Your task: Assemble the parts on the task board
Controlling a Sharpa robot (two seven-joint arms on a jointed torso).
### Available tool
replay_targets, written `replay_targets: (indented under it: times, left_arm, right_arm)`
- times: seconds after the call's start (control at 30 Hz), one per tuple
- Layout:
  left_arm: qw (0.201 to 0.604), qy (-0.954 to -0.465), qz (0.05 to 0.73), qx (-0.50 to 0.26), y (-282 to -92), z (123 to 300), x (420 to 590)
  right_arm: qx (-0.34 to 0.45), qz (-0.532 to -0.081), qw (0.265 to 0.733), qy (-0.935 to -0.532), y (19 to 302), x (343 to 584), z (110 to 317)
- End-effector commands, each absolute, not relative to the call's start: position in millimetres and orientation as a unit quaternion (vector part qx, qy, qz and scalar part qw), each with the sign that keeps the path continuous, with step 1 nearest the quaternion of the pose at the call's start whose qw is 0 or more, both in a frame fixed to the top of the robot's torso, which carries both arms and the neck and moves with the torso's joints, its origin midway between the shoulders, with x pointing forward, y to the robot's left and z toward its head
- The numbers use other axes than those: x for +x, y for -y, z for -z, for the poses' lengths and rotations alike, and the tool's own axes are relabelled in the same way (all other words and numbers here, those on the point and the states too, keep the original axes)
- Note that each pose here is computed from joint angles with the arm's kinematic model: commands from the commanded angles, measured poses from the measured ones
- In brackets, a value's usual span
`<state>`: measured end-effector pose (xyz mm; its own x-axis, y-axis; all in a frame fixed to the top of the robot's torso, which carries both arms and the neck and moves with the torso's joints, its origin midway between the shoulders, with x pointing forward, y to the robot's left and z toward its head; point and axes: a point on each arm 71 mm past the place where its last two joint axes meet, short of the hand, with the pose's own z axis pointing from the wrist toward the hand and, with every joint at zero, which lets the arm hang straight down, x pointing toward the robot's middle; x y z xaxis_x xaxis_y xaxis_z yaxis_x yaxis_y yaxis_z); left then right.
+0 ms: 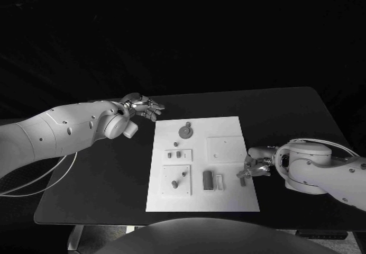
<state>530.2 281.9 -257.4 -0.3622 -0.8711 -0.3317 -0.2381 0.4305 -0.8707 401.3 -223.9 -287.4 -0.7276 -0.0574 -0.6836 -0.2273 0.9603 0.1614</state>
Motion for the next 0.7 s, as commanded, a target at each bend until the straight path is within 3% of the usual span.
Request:
replay_targets:
  times: [0.03,0.7]
  left_arm:
    - [0.415,-0.737,0.382,-0.372,-279.7,256.9,529.9]
    - [0.415,-0.738,0.383,-0.371,-279.4,256.8,529.4]
  right_arm:
    - [-0.085,-0.110,0.362,-0.922,222.2,400.7,290.0]
    - [-0.169,-0.058,0.384,-0.906,206.6,401.0,306.5]
